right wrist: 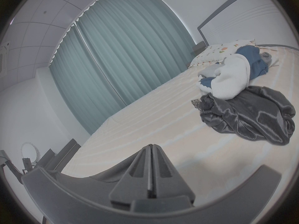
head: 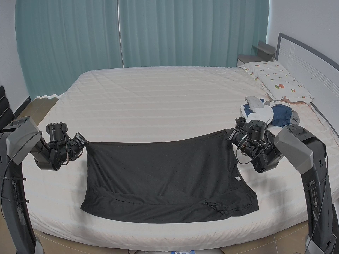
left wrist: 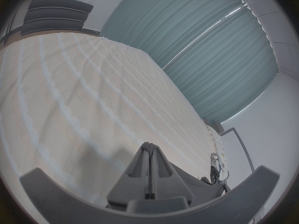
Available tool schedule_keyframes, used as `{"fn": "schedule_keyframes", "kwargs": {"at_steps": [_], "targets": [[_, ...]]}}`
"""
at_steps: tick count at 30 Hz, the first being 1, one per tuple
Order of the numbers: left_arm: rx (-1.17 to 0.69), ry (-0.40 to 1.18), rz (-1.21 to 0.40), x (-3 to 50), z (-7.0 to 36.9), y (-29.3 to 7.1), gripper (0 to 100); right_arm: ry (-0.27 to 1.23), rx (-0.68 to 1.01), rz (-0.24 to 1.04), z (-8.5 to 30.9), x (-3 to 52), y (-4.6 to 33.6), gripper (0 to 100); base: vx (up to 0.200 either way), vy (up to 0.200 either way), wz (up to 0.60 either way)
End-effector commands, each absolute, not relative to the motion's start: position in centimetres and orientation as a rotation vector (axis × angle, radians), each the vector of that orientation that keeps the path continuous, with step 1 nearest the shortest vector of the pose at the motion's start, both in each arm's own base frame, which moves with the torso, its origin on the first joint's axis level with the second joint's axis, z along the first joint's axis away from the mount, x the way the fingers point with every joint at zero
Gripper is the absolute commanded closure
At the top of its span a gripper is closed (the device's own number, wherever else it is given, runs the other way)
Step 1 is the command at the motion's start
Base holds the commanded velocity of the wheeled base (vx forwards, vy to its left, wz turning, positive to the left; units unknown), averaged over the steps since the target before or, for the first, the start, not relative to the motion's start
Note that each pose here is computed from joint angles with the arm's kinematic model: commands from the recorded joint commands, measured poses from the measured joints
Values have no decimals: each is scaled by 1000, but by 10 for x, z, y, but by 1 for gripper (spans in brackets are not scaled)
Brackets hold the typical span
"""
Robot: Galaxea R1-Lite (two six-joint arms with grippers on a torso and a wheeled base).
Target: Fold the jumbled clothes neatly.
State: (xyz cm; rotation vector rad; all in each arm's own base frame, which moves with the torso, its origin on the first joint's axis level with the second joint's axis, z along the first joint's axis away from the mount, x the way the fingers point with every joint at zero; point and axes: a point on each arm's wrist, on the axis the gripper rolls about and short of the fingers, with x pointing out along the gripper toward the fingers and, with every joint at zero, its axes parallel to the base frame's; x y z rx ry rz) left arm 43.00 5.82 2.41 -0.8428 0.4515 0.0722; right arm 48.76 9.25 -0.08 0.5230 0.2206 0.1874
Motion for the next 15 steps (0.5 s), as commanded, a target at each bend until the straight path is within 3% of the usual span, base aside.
{"fn": "schedule_keyframes", "kwargs": {"at_steps": [1, 15], "targets": [[-839, 456, 71, 428, 26, 59, 100, 233, 520, 193, -2, 488, 94, 100, 0, 0, 0], [-851, 480, 30, 424, 23, 63, 100, 316, 526, 204, -12, 471, 77, 100, 0, 0, 0]]}}
